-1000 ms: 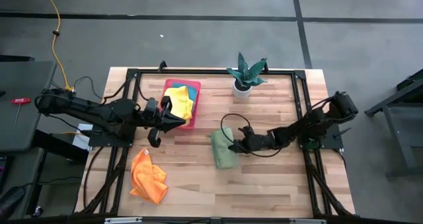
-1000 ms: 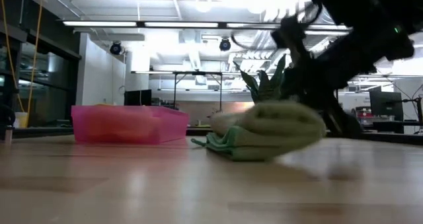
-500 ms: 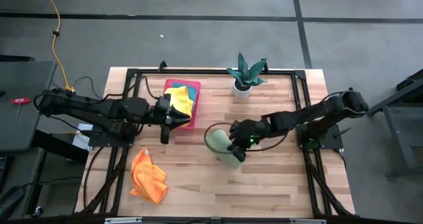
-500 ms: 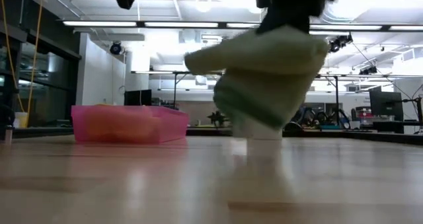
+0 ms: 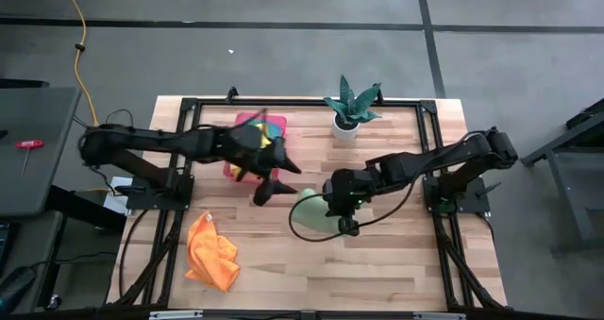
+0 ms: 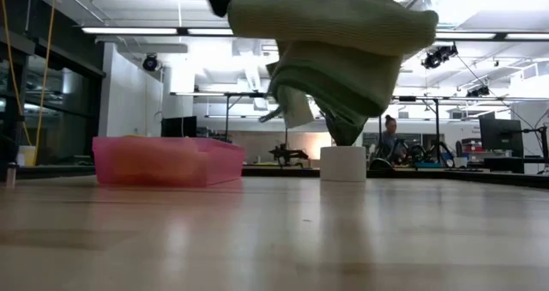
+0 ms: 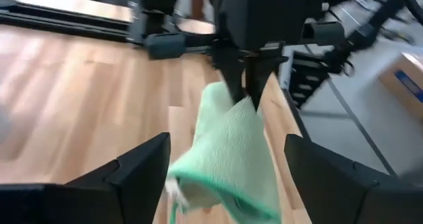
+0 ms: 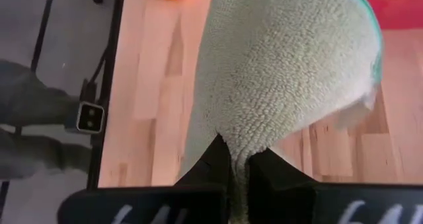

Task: Fold microfiber towels
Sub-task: Put the folded green microfiber towel into the pink bin

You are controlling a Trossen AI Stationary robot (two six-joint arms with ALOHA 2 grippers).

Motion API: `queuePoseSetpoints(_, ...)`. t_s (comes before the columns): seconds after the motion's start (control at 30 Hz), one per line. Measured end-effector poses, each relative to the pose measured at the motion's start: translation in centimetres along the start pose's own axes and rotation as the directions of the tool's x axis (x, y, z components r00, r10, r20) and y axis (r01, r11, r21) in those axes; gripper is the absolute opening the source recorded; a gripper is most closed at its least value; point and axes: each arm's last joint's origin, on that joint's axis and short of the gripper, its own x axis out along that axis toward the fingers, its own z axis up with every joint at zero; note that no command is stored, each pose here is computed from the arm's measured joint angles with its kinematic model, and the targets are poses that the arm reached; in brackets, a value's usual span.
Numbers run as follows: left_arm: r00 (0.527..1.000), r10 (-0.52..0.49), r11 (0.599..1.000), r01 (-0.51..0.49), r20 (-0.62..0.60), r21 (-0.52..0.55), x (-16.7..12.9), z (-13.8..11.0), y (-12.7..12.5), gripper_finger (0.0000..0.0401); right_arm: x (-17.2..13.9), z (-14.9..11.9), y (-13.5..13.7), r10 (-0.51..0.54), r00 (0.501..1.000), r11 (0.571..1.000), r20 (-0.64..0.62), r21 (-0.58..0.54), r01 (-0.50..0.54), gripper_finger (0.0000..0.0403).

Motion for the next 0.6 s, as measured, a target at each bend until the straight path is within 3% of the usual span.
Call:
queuePoseSetpoints(0.27, 0.983, -0.146, 0.989, 0.149, -0.113, 0.018, 5.9, 0.8, 1.5, 0.0294, 0.9, -0.2, 0.2, 0.0, 1.0, 0.999, -0.024, -0.032, -0.001, 0.0)
queuePoseSetpoints(0.6, 0.917, -0.308, 0.95, 0.281, -0.255, -0.138, 10.7, -1.2, 2.6, 0.0294, 0.8, -0.1, 0.2, -0.016, 1.0, 0.997, -0.008, -0.069, 0.016, 0.0)
